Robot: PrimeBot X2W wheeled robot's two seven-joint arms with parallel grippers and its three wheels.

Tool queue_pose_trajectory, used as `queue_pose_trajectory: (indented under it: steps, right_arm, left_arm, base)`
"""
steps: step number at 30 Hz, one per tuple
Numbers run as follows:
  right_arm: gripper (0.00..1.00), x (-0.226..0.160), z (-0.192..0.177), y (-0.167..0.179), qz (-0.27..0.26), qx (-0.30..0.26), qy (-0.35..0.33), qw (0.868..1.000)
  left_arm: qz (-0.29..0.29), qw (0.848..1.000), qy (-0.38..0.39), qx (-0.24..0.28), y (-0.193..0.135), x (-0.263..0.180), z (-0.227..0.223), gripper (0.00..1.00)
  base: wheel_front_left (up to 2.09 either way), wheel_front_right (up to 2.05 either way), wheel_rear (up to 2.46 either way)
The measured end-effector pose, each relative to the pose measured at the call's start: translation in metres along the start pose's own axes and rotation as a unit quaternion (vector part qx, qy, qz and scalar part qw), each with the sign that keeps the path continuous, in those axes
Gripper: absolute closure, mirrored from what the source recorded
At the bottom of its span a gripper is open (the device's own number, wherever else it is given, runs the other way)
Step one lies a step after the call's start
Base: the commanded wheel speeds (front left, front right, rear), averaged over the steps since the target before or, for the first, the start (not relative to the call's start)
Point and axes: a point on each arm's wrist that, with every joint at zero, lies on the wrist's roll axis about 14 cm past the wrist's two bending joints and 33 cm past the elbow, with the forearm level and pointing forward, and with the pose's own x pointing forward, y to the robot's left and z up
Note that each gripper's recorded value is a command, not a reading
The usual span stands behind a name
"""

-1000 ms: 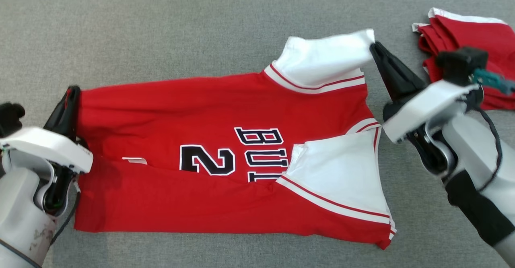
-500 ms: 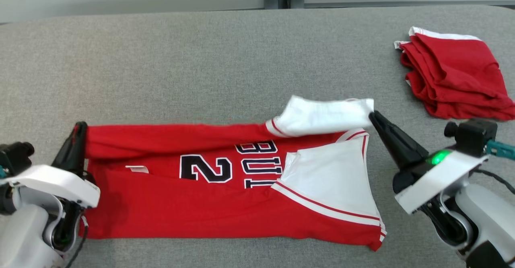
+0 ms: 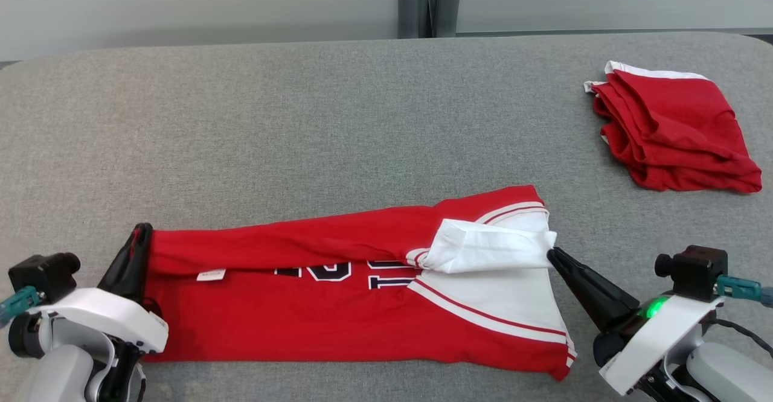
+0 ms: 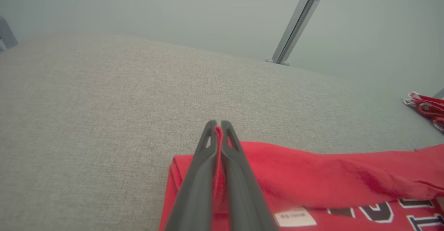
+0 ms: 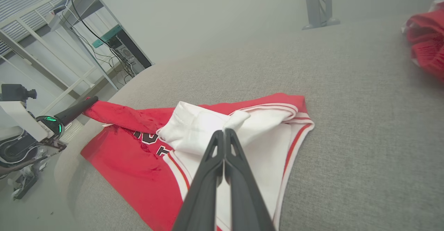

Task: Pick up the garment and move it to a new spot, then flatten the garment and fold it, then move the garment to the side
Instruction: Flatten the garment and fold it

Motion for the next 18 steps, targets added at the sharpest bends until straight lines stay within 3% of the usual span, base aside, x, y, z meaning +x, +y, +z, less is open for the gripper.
queue_pose_trajectory:
  steps: [11,18]
  right_arm:
    - [1.0,-0.014,-0.036,0.005,0.001,0.005,0.062,0.998]
    - [1.0,-0.02,-0.047,0.008,0.001,0.021,0.087,0.996]
  left_arm:
    - [0.015,0.999,0.031,0.022,0.005,-0.011,-0.024,1.0]
    - [0.027,0.999,0.008,0.026,0.008,-0.014,-0.012,1.0]
  base:
    - [0.0,0.0,0.0]
    - [0.0,0.0,0.0]
